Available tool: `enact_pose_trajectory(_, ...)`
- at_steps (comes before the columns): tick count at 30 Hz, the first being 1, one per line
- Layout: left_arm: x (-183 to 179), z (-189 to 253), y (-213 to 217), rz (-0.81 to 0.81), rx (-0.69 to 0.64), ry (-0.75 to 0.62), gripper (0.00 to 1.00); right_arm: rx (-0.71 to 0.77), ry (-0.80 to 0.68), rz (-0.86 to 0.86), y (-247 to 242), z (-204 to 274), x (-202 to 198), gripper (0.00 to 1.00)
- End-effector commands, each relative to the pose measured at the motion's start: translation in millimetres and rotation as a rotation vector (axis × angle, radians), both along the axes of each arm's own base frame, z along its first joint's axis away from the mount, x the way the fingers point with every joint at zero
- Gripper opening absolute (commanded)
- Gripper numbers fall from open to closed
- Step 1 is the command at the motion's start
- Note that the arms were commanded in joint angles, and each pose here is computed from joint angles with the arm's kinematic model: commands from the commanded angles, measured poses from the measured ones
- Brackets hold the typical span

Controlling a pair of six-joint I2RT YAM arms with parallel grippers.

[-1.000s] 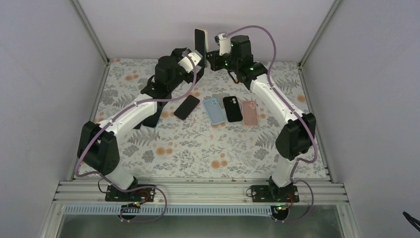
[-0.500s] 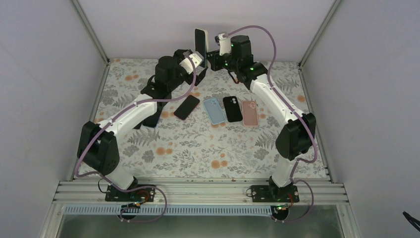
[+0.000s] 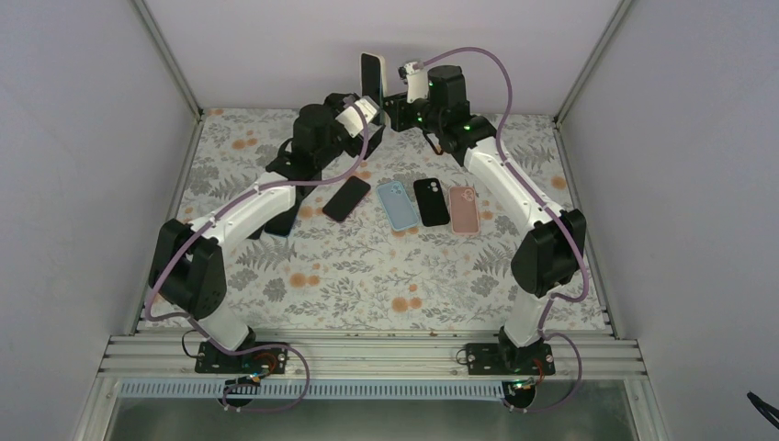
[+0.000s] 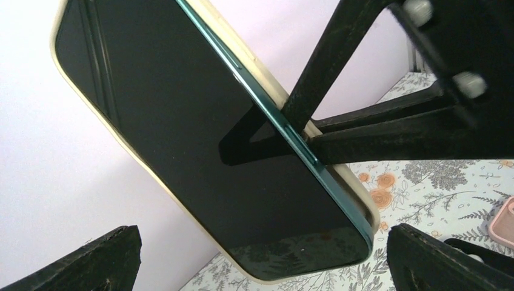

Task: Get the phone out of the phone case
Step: Remove the phone case from the phone.

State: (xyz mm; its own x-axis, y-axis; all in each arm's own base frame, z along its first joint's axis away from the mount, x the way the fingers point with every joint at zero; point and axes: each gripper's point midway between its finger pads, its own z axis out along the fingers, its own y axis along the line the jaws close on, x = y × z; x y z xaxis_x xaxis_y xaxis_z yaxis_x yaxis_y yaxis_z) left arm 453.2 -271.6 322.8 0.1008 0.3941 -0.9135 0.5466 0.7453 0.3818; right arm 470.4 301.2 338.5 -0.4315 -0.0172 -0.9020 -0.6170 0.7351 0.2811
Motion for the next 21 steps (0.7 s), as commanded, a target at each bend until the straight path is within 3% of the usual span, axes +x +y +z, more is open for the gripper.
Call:
enact_pose_trajectory(1,7.9,8.4,-0.7,0.030,-0.017,-0.008,1.00,0.074,-0.115,0.021,1.0,48.7,-9.4,0.03)
enact_pose_trajectory(11,16.6,12.9,9.2,0.107,-0.020,-0.029,1.00,0.084,-0.117,0.034,1.2,51.4,-15.2,0.03)
enact_pose_trajectory(17,33.3,23.4,52.0,0.406,-0.010,-0.124,0.94,0.098,-0.090,0.038,2.6,49.0,-20.8,0.03)
enact_pose_trajectory(21,28.4,43.9,80.5,0.549,0.009,-0.261,0.92,0.107,-0.067,0.064,7.2,47.3,-28.2,0.03)
